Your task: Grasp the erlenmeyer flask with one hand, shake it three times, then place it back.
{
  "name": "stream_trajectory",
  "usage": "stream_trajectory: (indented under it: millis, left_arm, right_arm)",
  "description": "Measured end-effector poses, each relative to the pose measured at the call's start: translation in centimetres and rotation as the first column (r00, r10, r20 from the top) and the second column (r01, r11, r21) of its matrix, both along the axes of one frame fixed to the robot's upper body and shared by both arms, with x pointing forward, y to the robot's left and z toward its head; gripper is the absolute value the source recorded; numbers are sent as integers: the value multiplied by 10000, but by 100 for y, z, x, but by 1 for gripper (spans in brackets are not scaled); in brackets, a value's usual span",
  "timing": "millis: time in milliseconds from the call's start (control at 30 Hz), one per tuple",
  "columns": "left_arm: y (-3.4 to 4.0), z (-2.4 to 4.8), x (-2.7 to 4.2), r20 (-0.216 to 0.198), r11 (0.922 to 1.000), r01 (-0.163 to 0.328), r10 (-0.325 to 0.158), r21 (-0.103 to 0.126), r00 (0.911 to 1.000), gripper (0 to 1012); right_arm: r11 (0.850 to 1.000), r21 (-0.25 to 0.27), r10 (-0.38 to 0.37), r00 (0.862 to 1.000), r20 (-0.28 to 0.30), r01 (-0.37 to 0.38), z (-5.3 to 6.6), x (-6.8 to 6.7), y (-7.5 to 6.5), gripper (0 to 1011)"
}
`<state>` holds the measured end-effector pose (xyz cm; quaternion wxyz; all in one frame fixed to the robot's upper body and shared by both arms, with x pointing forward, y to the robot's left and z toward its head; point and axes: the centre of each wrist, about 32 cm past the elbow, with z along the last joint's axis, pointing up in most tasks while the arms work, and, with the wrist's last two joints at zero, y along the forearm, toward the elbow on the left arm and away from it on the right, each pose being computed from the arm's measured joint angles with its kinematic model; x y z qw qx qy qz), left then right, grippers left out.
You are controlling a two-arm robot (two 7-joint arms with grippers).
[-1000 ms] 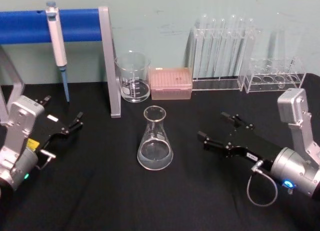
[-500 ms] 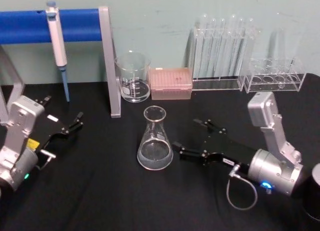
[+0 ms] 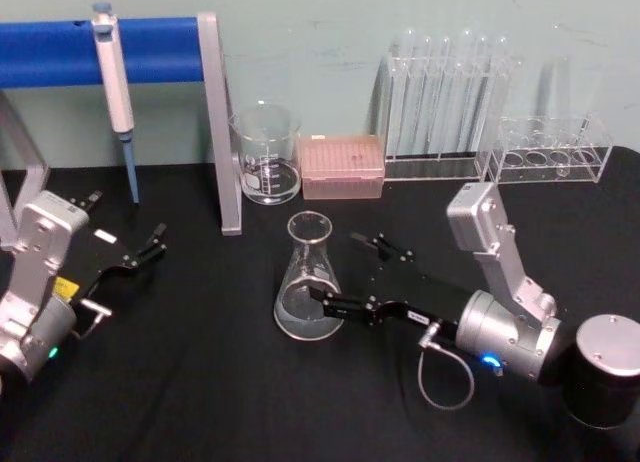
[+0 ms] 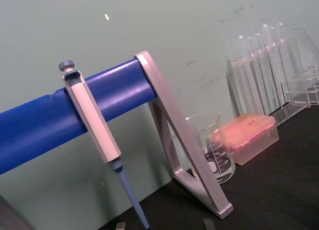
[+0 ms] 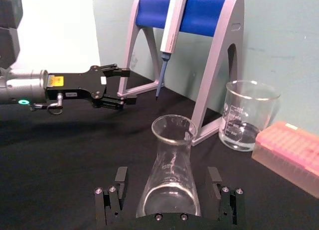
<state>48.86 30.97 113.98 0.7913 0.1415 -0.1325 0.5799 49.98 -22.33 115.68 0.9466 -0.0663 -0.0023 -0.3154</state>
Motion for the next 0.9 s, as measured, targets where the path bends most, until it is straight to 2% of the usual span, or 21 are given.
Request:
stream_trajectory:
  millis: [133,300,900]
  left_arm:
    - [0,0,0,0,10000,-1,1,-1,10000,1001]
    - [0,0,0,0,10000,1,-1,0,10000,1001]
    - [0,0,0,1,10000,0,0,0,10000,1001]
  right_arm:
    - [9998,-113,-173,9994,308,176,-17,36,93,1000]
    - [9996,-164,-218,9989,427,225,-34,67,168,1000]
    - [9990,-217,-388,9977,552,401,-85,227,367,1000]
